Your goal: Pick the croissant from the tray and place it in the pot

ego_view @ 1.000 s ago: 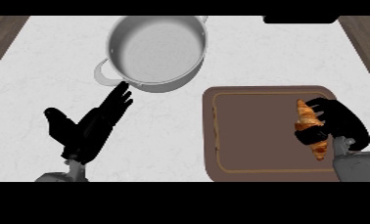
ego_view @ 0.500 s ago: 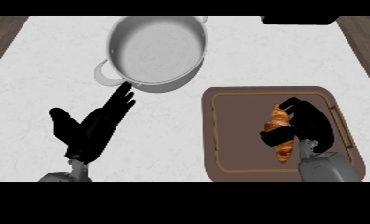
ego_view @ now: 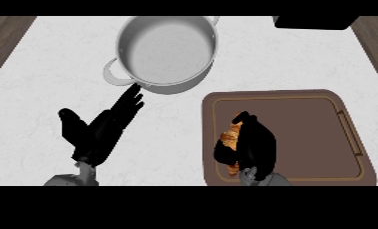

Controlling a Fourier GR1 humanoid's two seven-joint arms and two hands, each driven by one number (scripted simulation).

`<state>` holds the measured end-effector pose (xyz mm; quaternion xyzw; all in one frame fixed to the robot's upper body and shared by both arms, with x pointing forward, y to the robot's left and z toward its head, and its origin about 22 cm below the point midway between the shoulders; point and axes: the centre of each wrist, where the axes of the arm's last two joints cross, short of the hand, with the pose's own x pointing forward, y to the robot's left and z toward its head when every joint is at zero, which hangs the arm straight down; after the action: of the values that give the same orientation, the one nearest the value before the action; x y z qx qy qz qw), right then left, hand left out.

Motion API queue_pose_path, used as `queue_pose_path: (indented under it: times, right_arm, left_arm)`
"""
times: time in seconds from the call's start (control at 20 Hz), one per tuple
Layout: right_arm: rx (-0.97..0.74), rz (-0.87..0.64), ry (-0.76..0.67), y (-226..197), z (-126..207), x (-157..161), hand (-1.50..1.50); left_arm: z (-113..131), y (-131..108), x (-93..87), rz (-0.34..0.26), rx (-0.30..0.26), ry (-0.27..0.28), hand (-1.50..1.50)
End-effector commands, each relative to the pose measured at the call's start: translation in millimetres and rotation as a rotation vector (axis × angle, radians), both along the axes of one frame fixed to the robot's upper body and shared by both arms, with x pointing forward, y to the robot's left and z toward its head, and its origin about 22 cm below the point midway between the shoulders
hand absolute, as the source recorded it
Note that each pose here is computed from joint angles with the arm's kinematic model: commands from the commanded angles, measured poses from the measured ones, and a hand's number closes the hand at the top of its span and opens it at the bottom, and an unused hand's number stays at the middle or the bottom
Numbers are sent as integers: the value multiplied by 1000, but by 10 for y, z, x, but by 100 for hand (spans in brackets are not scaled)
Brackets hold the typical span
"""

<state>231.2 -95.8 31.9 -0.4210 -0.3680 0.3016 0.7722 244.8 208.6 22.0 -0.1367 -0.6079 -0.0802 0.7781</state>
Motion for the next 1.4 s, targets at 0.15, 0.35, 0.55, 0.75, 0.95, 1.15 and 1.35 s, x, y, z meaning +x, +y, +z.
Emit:
queue_pose_path:
  times: [0.15,0.35,0.55,0.75,0.95,1.15,1.35]
  right_arm:
    - [-57,-145,-37,401,88,-184,150]
    - [-168,-194,-181,354,191,-130,150]
    - [-179,-179,-338,398,544,-128,150]
    - [-215,-143,-500,502,861,-165,150]
    - [-186,-137,-630,542,1241,-113,150]
    - [-166,-146,-681,557,1466,-13,150]
    - [-150,-164,-695,556,1730,151,150]
  left_arm:
    - [-27,140,24,21,12,-2,0]
    - [-50,115,-20,44,1,22,0]
    - [-20,153,-44,37,9,8,0]
    - [-31,150,-7,39,16,24,0]
    - [-26,36,-34,3,11,21,0]
    - [-28,92,-4,8,18,6,0]
    - [48,-51,47,-23,4,-5,0]
